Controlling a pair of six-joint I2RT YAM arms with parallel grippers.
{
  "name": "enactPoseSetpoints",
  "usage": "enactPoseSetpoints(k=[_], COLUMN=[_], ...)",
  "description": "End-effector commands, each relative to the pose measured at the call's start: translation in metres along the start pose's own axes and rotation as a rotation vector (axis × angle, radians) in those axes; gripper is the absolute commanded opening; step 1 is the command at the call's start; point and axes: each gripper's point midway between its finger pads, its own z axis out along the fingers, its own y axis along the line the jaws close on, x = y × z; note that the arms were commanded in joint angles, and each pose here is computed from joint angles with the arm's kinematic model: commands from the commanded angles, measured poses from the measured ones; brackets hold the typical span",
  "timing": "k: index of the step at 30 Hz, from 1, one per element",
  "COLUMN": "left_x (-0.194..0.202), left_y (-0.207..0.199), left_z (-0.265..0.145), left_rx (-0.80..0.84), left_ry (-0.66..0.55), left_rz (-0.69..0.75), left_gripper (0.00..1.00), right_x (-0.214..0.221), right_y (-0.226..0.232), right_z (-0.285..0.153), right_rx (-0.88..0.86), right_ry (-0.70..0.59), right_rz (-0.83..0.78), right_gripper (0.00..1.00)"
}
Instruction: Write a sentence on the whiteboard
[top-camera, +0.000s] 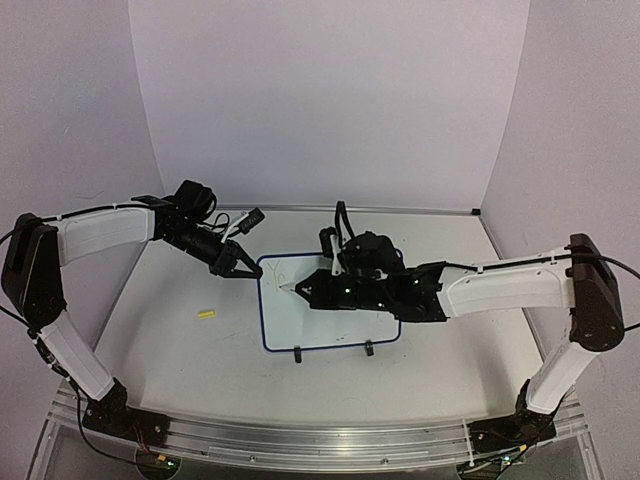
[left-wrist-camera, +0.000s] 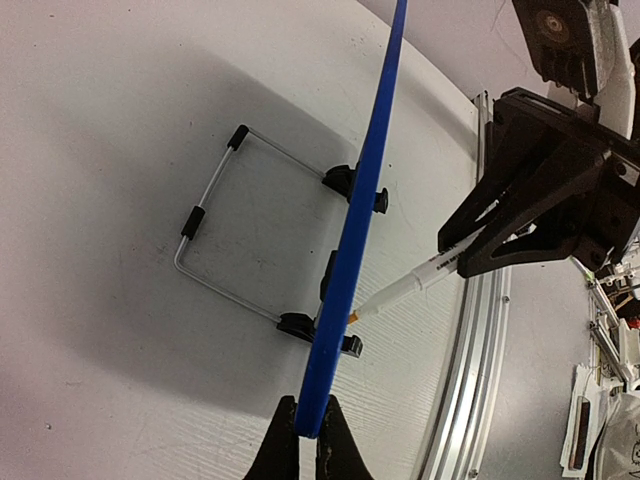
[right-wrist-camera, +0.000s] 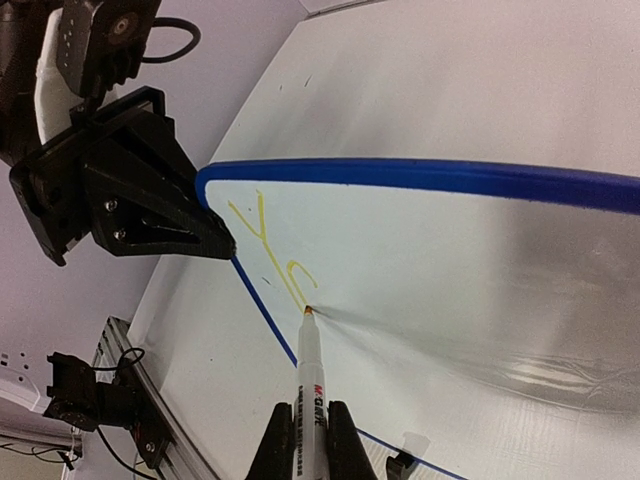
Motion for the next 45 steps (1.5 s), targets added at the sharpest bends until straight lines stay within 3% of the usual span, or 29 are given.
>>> enactPoseSetpoints(k=[1, 22, 37, 45], left_x=[-0.001, 0.0, -0.001, 0.0], left_y=[0.004, 0.003, 0.002, 0.003], left_z=[-0.004, -0.003, -0.004, -0.003], left_rx=[-0.065, -0.065, -0.066, -0.067], left_ry=[0.025, 0.027, 0.027, 0.031], left_rz=[0.027, 0.028, 0.029, 0.027], left_gripper=[0.0, 0.0, 0.0, 0.0], right_x=[-0.019, -0.048, -0.051, -0.041], right_y=[-0.006, 0.012, 0.032, 0.025], right_z=[-0.013, -0.026, -0.046, -0.032], right_rx=[0.05, 0.027, -0.074, -0.052], right_ry=[-0.07, -0.144, -0.137, -0.105], right_rz=[0.007, -0.017, -0.035, -0.028], right_gripper=[0.0, 0.0, 0.0, 0.0])
